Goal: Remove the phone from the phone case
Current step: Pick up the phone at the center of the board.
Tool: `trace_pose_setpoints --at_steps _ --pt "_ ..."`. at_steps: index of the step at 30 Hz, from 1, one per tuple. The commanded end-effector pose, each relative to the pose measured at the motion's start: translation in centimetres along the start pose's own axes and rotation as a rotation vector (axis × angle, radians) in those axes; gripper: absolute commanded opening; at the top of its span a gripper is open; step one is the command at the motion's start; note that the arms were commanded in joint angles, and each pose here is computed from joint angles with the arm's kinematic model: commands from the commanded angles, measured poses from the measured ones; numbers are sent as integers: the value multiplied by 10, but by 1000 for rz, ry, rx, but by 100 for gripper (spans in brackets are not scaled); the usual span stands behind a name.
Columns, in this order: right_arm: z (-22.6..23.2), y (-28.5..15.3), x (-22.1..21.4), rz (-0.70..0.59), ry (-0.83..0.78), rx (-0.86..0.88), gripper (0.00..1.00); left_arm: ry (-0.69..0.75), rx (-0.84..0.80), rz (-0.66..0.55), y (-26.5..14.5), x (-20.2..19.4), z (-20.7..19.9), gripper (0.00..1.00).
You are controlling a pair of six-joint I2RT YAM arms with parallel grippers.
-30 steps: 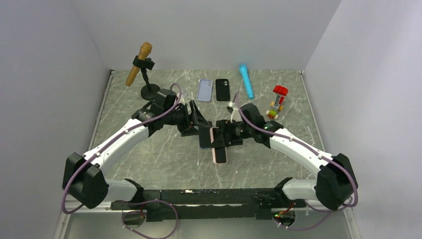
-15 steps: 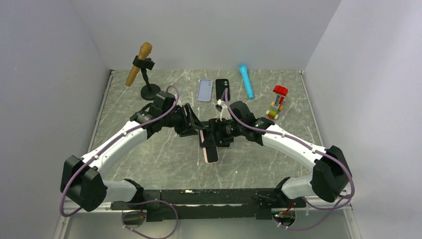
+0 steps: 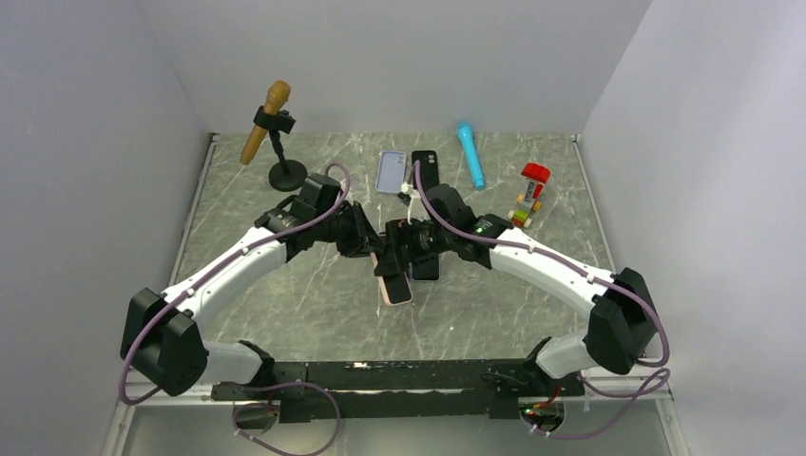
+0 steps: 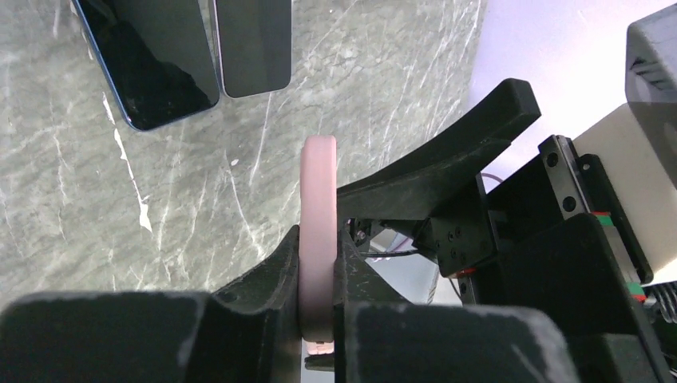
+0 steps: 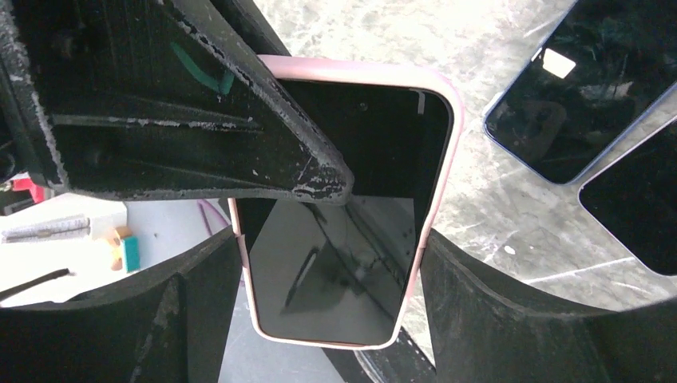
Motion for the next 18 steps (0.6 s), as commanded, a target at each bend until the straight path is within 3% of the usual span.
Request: trace_pose_setpoints --at_steps 1,2,4,8,9,12,18 --pt "25 -4 39 -82 -81 44 0 75 -74 6 -1 7 -29 3" --pt "27 -5 39 -75 -81 51 5 97 -81 -10 -4 9 -33 0" --pt "26 -8 33 -75 -79 46 40 135 -101 -45 -10 13 -39 0" --pt "13 -32 22 -134 -130 -31 92 256 -193 -110 -28 18 -56 0" --pt "11 -40 21 -155 -147 -44 98 292 -226 -105 -31 16 -61 0" --pt "8 -61 19 -188 -168 -35 100 384 -346 -60 -39 7 -78 0" --pt "35 -95 16 -189 -108 260 100 495 -592 82 -56 -23 -104 0"
Point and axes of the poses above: each gripper's point midway between its finger pads, its own y axis out along the fingers, its own z axis along the line the jaws close on, x = y × z, the point moved 1 cm from there along -y, back along the fingers, and after that the axes turned 3 degrees about -y, right-handed, at the moved point
